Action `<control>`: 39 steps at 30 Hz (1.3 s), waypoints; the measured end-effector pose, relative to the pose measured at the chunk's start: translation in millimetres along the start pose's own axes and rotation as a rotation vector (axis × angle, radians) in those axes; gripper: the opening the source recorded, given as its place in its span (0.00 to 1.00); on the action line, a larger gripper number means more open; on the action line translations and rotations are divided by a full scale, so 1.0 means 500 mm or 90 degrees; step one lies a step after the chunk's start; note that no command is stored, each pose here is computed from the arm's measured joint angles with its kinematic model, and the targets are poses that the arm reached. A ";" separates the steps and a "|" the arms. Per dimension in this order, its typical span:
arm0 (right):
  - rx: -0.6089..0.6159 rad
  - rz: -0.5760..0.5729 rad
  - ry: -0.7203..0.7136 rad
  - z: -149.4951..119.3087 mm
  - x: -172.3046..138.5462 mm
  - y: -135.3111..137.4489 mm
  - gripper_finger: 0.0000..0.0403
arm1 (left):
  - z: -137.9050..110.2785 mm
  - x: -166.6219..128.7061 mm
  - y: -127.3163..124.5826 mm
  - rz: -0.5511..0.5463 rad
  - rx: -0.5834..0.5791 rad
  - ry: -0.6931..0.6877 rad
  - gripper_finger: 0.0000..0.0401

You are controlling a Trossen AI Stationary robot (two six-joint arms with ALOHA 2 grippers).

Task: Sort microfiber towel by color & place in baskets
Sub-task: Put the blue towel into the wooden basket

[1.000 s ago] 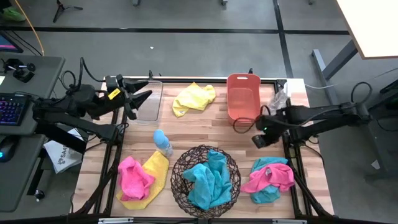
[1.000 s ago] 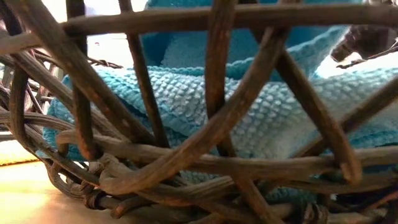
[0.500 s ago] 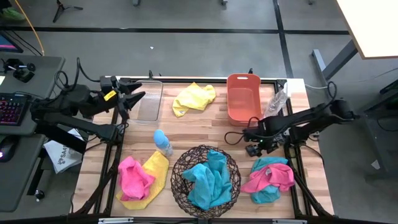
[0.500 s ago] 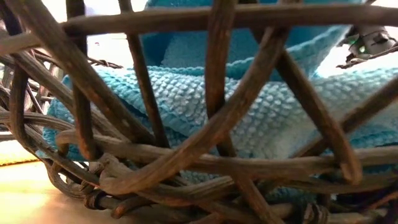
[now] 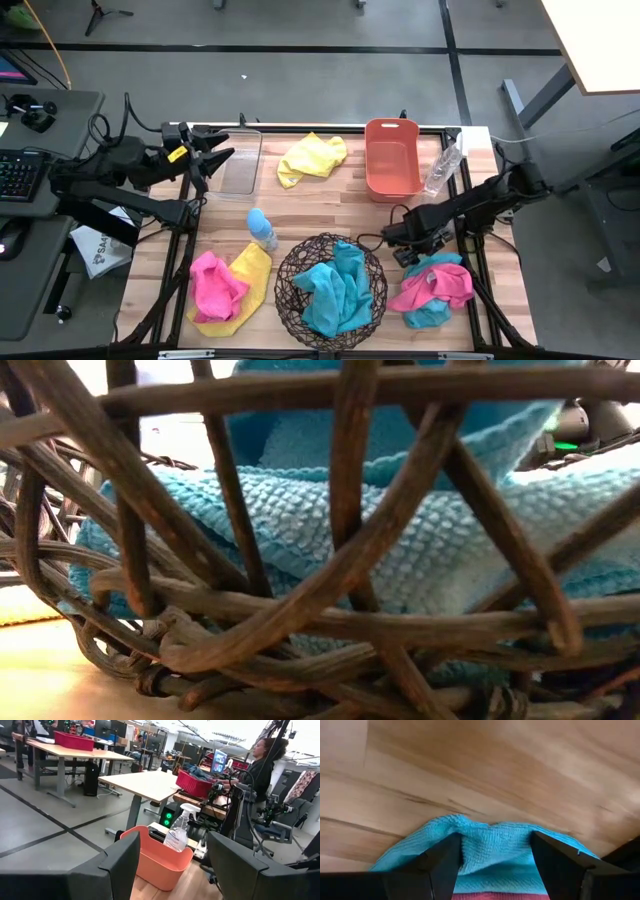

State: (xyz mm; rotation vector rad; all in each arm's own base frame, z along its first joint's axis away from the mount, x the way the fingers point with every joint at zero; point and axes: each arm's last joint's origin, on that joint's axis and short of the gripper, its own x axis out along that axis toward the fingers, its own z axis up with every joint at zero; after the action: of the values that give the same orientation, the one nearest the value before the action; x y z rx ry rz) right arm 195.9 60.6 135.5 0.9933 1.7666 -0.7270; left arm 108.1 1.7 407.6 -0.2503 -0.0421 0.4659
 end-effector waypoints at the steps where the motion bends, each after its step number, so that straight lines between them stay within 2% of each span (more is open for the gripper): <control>1: -0.004 -0.003 0.000 -0.002 0.004 0.002 0.59 | 0.000 0.000 0.000 0.000 -0.004 0.000 0.54; 3: -0.014 -0.017 -0.002 -0.004 0.010 0.004 0.57 | 0.000 0.000 0.000 0.000 -0.010 0.000 0.54; 5: -0.034 -0.039 -0.002 -0.007 0.016 0.004 0.49 | 0.000 0.000 0.000 0.000 -0.010 0.000 0.54; 7: -0.042 -0.065 0.001 -0.011 0.020 0.000 0.34 | 0.000 0.000 0.000 0.004 -0.010 -0.001 0.54; 9: -0.047 -0.069 -0.013 -0.013 0.018 -0.002 0.12 | 0.000 0.000 0.000 0.005 -0.010 -0.001 0.54; 10: -0.049 -0.067 -0.023 -0.013 0.015 -0.003 0.06 | 0.000 0.000 0.000 0.005 -0.010 -0.002 0.54; 15: -0.070 -0.020 -0.108 -0.034 -0.060 0.004 0.02 | 0.001 0.000 0.002 0.023 -0.006 -0.006 0.54; 21: -0.118 0.109 -0.366 -0.112 -0.207 -0.015 0.01 | 0.006 0.000 0.003 0.048 -0.003 -0.027 0.54; 25: -0.158 0.186 -0.482 -0.178 -0.281 -0.055 0.01 | 0.019 -0.001 0.002 0.057 0.007 -0.065 0.54; 29: -0.223 0.258 -0.532 -0.234 -0.333 -0.089 0.00 | 0.034 -0.003 0.000 0.058 0.024 -0.104 0.54; 33: -0.291 0.314 -0.533 -0.276 -0.375 -0.117 0.00 | 0.045 -0.005 -0.002 0.056 0.034 -0.134 0.54; 36: -0.309 0.358 -0.533 -0.297 -0.417 -0.135 0.00 | 0.050 -0.006 -0.002 0.057 0.043 -0.149 0.54; 39: -0.325 0.435 -0.607 -0.315 -0.480 -0.147 0.00 | 0.055 -0.007 -0.001 0.071 0.043 -0.161 0.54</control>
State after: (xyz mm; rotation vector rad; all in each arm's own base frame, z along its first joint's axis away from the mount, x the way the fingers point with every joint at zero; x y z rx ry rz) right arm 115.3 79.4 419.9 0.6446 0.6421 -0.1983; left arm 102.4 5.7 434.2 -0.1268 -0.2603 0.6064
